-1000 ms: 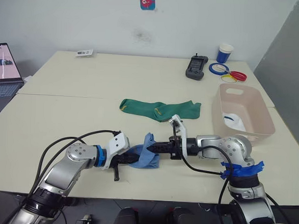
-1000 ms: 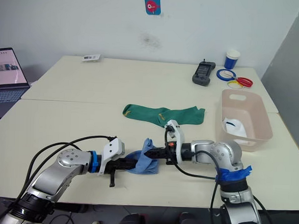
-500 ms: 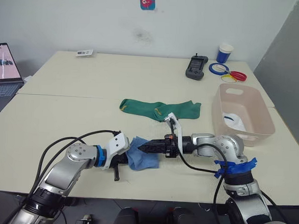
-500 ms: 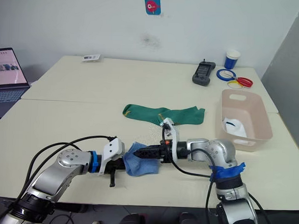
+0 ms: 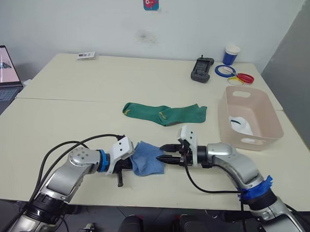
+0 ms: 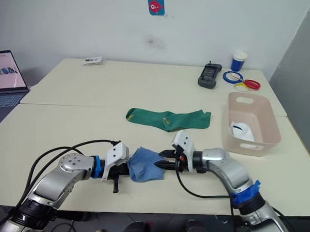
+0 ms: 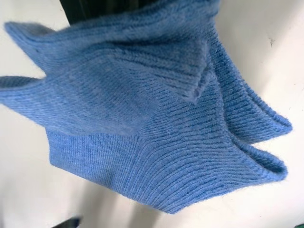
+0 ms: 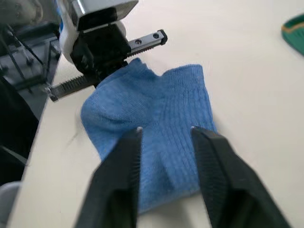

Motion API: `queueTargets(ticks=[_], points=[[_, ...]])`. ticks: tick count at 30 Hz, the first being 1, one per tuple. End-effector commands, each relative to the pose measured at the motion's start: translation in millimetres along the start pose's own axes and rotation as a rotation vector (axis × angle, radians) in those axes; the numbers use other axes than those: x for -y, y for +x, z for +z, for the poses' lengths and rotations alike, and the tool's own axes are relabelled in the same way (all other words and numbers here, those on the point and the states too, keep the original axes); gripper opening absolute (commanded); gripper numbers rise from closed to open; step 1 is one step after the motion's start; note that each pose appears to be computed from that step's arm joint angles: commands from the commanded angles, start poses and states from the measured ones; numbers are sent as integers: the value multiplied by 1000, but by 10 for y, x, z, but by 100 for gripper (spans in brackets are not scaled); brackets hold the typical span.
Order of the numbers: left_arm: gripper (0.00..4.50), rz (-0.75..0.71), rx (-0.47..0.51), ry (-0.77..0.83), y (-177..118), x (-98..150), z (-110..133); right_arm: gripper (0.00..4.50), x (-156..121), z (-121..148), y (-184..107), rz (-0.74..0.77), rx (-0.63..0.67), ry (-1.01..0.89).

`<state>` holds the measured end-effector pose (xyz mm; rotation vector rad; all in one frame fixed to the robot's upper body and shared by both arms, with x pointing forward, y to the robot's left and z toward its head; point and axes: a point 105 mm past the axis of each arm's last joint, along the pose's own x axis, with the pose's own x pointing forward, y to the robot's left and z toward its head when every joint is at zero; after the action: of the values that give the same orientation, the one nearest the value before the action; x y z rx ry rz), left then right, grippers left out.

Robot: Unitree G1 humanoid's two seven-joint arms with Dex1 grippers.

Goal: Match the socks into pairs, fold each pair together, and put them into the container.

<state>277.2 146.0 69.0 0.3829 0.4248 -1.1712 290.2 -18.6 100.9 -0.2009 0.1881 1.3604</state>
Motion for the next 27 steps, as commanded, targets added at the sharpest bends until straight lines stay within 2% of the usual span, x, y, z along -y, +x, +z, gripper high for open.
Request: queueTargets(ticks=[1, 2, 3, 7, 10, 14, 16, 20, 23, 25, 27], points=[[0, 4, -68, -43, -6, 1, -173, 44, -11, -3, 32, 18, 23, -100], [0, 3, -69, -43, -9, -2, -173, 11, -16, -69, 49, 24, -2, -117], [0, 3, -70, -42, -14, -4, -173, 5, -29, -125, 68, 34, -19, -125], [0, 7, -42, -48, -83, -29, -113, 5, -60, -297, 147, 58, -74, -140], [0, 38, -10, -80, -299, -98, -17, 5, -48, -337, 196, 52, -83, -136], [0, 80, -22, -57, -625, -171, 63, 5, -34, -335, 221, 47, -80, -128], [0, 96, 7, -24, -701, -200, 200, 5, -37, -343, 221, 50, -83, -124], [0, 58, 124, -19, -643, -128, 507, 5, -49, -353, 203, 58, -90, -119], [0, 6, 195, -32, -453, -23, 645, 5, -37, -351, 186, 55, -99, -115], [0, 9, 158, -26, -326, -10, 552, 5, -28, -335, 175, 53, -100, -117], [0, 43, 77, -21, -229, -50, 346, 5, -20, -295, 167, 47, -94, -110]])
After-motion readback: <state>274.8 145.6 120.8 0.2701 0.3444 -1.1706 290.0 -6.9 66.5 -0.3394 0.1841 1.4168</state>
